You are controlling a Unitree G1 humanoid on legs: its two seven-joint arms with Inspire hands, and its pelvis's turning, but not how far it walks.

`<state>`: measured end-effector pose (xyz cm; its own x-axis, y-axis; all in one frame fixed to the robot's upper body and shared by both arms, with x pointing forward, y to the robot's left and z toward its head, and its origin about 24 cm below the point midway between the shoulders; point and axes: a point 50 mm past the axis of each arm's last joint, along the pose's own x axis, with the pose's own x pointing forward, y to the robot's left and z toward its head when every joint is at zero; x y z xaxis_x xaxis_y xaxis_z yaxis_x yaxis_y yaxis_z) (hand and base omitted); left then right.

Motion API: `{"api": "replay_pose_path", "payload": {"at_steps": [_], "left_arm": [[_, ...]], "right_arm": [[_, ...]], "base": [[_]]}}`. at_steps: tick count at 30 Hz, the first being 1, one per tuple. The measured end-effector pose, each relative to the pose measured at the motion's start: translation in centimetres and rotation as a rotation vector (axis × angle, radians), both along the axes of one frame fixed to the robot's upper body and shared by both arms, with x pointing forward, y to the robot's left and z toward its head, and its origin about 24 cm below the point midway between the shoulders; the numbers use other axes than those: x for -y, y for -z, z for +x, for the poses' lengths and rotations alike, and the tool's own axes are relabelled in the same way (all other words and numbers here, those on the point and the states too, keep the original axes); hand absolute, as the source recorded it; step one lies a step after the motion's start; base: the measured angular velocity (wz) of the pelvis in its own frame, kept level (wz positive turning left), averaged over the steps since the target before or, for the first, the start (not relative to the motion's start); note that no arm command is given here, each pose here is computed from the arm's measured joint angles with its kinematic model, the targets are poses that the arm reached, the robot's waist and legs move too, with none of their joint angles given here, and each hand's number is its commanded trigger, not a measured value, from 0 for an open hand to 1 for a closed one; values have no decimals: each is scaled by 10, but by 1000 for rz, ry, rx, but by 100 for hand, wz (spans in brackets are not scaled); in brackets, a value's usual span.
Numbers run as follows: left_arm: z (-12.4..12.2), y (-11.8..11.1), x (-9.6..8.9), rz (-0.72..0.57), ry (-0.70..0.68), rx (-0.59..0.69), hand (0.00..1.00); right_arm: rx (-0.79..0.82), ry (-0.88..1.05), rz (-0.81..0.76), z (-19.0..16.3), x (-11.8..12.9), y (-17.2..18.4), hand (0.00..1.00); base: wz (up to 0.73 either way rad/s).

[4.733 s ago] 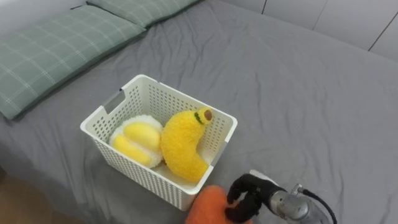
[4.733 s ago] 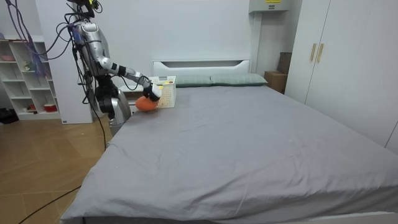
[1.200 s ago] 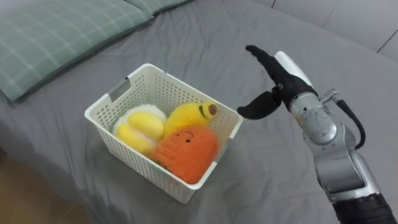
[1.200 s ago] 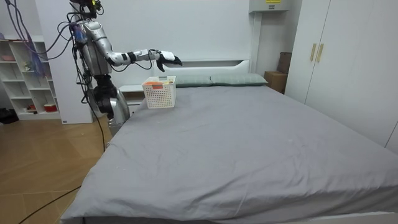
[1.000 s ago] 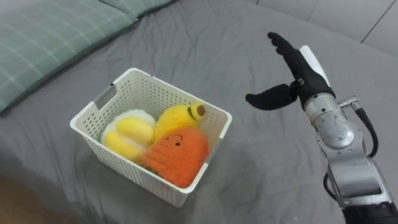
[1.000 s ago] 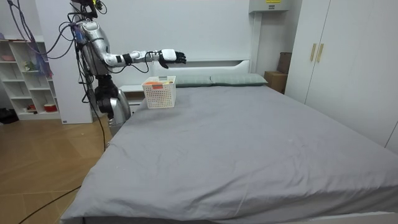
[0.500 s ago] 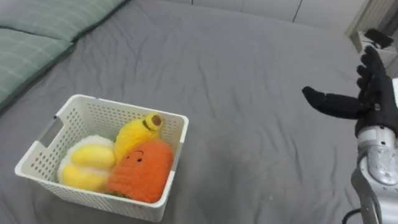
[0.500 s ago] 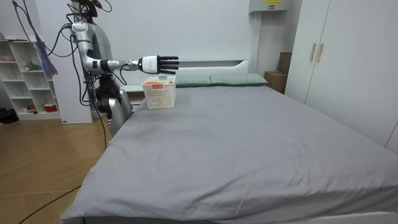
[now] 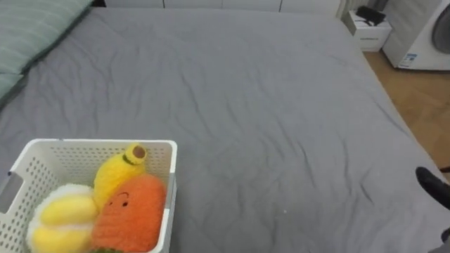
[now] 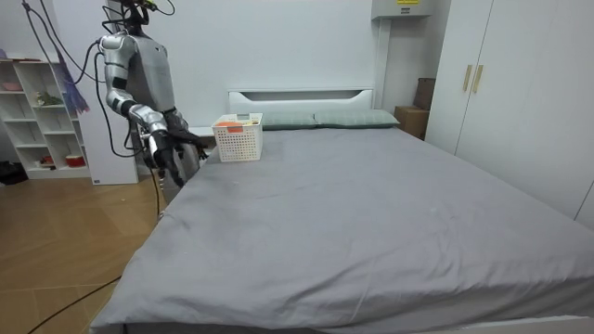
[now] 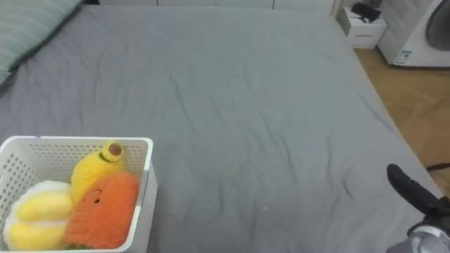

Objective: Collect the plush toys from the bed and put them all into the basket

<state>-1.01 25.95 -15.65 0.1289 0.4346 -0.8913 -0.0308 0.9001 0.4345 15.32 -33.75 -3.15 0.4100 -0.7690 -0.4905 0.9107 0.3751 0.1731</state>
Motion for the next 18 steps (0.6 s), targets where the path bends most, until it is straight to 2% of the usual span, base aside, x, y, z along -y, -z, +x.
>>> {"api": "replay_pose_path", "payload": {"at_steps": [2,4,5,7,9,14,16,18], "left_arm": [[3,0,-1,2,0,7,0],[4,0,-1,2,-1,5,0],[3,0,-1,2,-2,4,0],[2,0,-1,1,-3,1,0],[1,0,-1,-2,-5,-4,0],[-3,2,3,-16,-13,-24,0],[-4,3,5,-21,-32,-24,0],[-9,4,7,-26,-35,-46,0]], "right_arm": [[-1,81,111,-11,1,16,0],[-15,224,255,-36,4,39,0],[-32,251,277,-44,4,45,0],[-109,315,345,-69,-3,66,0],[-220,365,422,-99,-20,91,0],[-410,397,507,-153,-47,116,0],[-501,364,516,-172,-54,122,0],[-618,244,526,-189,-63,126,0]], "base": [[-14],[0],[0],[-2],[-3],[-3],[0],[0]]}}
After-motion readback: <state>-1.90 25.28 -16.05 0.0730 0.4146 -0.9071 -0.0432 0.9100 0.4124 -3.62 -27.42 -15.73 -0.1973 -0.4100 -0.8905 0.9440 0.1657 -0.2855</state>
